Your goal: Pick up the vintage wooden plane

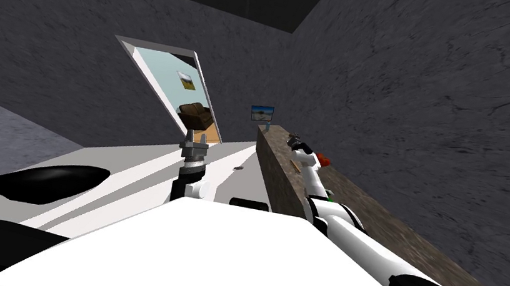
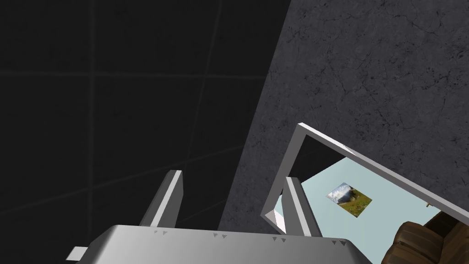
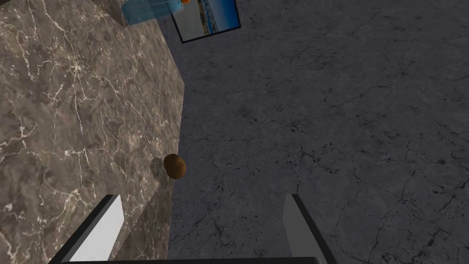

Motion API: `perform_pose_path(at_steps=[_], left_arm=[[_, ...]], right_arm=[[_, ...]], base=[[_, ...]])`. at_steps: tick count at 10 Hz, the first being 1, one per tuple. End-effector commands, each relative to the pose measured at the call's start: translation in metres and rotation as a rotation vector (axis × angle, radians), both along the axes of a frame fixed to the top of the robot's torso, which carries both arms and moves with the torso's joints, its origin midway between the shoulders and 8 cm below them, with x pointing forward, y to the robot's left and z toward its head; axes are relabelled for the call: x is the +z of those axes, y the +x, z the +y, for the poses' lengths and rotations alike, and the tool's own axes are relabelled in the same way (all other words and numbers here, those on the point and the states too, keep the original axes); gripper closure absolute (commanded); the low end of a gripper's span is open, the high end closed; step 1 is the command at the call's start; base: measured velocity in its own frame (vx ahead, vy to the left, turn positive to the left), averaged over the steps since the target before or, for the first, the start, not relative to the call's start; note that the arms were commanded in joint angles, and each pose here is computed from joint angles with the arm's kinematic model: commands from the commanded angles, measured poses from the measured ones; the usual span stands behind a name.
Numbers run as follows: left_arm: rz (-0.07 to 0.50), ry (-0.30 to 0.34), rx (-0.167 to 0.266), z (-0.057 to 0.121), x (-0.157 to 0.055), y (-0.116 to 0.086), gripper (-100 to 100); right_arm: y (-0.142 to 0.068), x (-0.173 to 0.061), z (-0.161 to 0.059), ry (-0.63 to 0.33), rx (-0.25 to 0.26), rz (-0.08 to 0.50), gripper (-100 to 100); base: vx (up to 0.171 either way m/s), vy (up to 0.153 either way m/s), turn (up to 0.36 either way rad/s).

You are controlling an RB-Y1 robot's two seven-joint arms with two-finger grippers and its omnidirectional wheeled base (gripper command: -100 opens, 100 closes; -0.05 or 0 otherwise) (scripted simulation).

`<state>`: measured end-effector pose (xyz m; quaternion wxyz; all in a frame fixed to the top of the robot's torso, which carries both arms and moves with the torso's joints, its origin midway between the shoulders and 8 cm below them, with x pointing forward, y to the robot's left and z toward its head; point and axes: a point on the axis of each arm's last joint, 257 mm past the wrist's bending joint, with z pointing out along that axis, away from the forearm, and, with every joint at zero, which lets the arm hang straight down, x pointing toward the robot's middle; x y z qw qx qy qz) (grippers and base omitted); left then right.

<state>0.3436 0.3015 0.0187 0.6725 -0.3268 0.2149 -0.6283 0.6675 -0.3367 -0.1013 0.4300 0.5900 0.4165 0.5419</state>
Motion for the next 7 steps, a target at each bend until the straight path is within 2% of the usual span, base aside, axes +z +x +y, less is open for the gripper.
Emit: perform_pose_path(at_steps=[1, 2, 3, 4, 5, 6, 7], left_arm=[[0.000, 0.000, 0.000, 0.000, 0.000, 0.000, 0], [0.000, 0.000, 0.000, 0.000, 0.000, 0.000, 0], [0.000, 0.000, 0.000, 0.000, 0.000, 0.000, 0], [0.000, 0.000, 0.000, 0.000, 0.000, 0.000, 0], [0.000, 0.000, 0.000, 0.000, 0.000, 0.000, 0], [0.000, 0.000, 0.000, 0.000, 0.000, 0.000, 0], [0.000, 0.000, 0.000, 0.000, 0.000, 0.000, 0]], right_arm=[[0.004, -0.017, -0.008, 0.039, -0.015, 0.052, -100], [0.010, -0.018, -0.011, 0.104, -0.024, 0.083, -100], [0.009, -0.033, -0.015, 0.108, -0.033, 0.113, -100], [0.014, -0.040, -0.019, 0.177, -0.047, 0.150, -100], [0.013, -0.051, -0.021, 0.180, -0.053, 0.174, -100], [0.016, -0.052, -0.022, 0.247, -0.061, 0.203, -100], [0.015, -0.064, -0.025, 0.251, -0.070, 0.226, -100]], base=[[-0.026, -0.010, -0.007], [-0.036, -0.018, -0.028], [-0.031, -0.016, -0.010], [-0.036, -0.022, -0.022], [-0.033, -0.017, -0.016], [-0.042, -0.017, -0.040], [-0.032, -0.015, -0.015]])
